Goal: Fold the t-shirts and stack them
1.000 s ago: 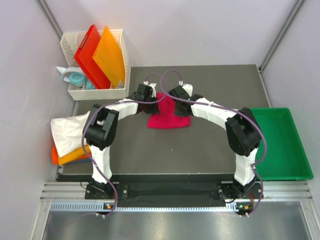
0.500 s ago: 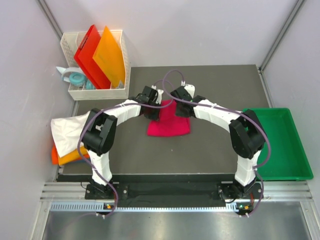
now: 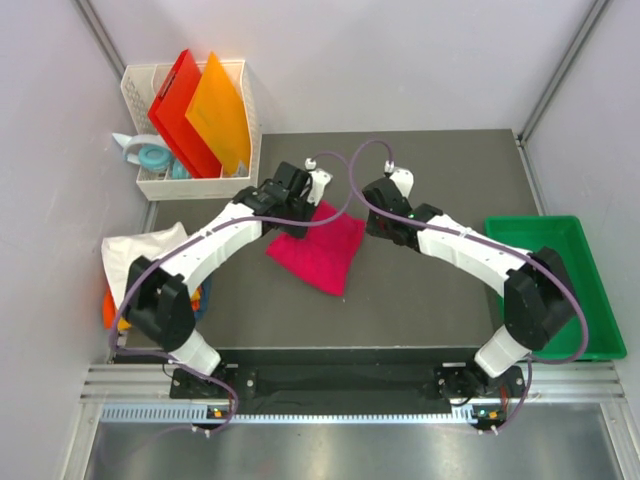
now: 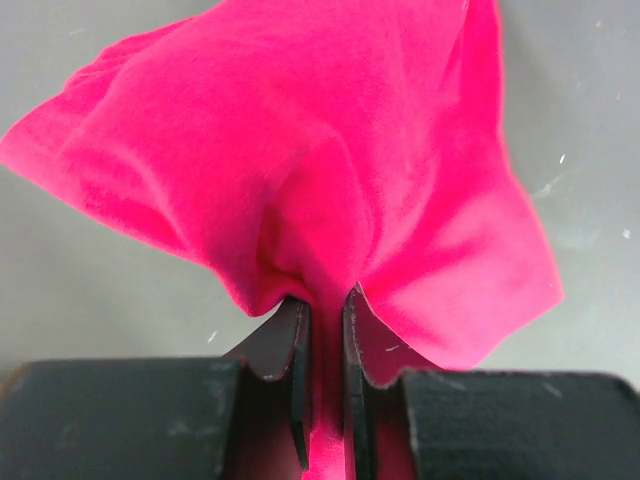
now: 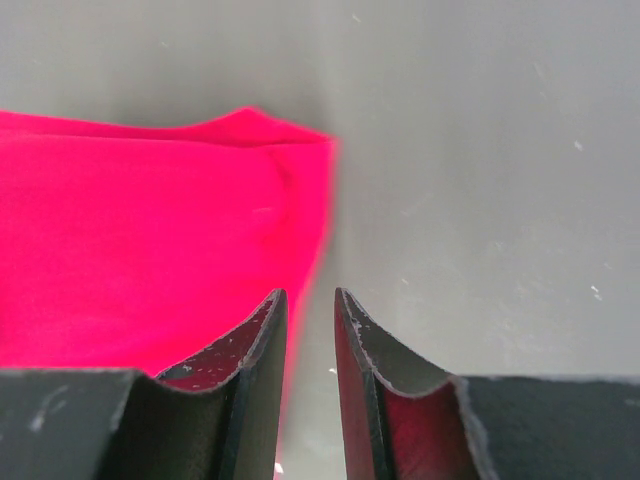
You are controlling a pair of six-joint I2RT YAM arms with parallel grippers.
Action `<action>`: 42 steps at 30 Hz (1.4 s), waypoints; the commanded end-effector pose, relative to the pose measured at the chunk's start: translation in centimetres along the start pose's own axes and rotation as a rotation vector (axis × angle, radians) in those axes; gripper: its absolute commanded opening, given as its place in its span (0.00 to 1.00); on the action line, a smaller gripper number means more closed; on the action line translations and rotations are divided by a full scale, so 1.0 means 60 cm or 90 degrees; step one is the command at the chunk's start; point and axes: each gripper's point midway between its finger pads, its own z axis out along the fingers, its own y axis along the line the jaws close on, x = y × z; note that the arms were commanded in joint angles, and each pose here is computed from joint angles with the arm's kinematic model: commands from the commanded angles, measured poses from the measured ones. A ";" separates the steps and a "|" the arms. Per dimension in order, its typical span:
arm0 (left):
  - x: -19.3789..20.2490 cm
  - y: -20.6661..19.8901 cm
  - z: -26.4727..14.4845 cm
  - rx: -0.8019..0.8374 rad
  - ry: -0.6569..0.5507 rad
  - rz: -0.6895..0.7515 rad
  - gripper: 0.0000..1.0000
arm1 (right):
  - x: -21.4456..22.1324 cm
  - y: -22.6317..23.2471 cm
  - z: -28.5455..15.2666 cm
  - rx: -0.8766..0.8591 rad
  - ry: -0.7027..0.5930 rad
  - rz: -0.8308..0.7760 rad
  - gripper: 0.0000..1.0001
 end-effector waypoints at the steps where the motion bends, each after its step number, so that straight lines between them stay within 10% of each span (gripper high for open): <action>1: -0.028 0.033 -0.103 -0.067 -0.059 0.016 0.00 | 0.001 0.001 -0.017 -0.023 -0.028 0.015 0.26; 26: -0.067 0.143 -0.352 -0.194 -0.181 0.028 0.00 | 0.064 -0.016 0.013 -0.036 0.016 -0.028 0.26; 42: 0.085 0.229 -0.413 -0.305 -0.100 -0.032 0.00 | 0.083 0.027 0.060 -0.082 0.046 -0.044 0.27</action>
